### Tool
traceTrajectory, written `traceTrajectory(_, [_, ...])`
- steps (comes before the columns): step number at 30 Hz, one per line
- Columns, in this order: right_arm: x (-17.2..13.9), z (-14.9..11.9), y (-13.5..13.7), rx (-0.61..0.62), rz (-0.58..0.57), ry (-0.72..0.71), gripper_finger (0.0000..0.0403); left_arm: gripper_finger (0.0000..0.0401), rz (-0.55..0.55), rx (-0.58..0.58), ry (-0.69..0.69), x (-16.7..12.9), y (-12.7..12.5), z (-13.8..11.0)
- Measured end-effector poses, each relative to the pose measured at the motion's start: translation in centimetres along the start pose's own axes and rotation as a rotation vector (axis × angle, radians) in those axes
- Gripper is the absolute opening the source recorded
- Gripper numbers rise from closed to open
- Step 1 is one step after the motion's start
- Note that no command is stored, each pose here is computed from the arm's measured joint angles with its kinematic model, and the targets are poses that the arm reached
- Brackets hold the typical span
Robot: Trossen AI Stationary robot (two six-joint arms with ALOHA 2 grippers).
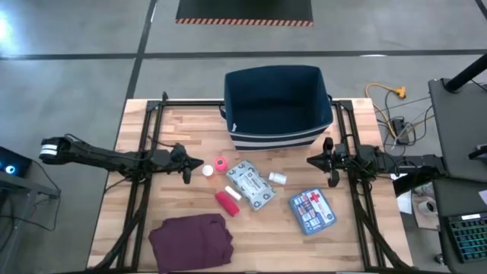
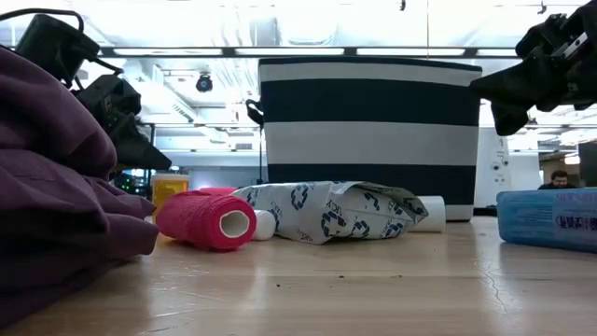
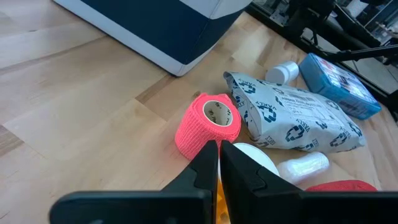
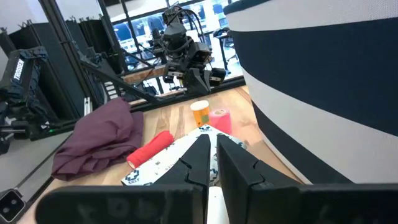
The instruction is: Pick & place medical supplies in basket/bin
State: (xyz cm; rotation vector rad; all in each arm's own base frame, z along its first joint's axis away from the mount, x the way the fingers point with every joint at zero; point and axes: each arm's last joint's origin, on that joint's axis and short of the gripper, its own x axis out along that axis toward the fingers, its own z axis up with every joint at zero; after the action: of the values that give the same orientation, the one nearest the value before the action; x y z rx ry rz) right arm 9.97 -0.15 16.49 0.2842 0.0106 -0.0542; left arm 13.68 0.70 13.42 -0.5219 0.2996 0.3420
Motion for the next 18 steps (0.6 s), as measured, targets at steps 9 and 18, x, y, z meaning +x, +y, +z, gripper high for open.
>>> traceTrajectory(9, [0.00, 0.00, 0.00, 0.000, 0.000, 0.000, 0.0022, 0.0000, 0.000, 0.000, 0.000, 0.00, 0.00, 0.00])
traceTrajectory(18, [-0.03, 0.81, 0.05, 0.513, -0.012, -0.100, 0.0022, 0.0000, 0.000, 0.000, 0.000, 0.00, 0.00, 0.00])
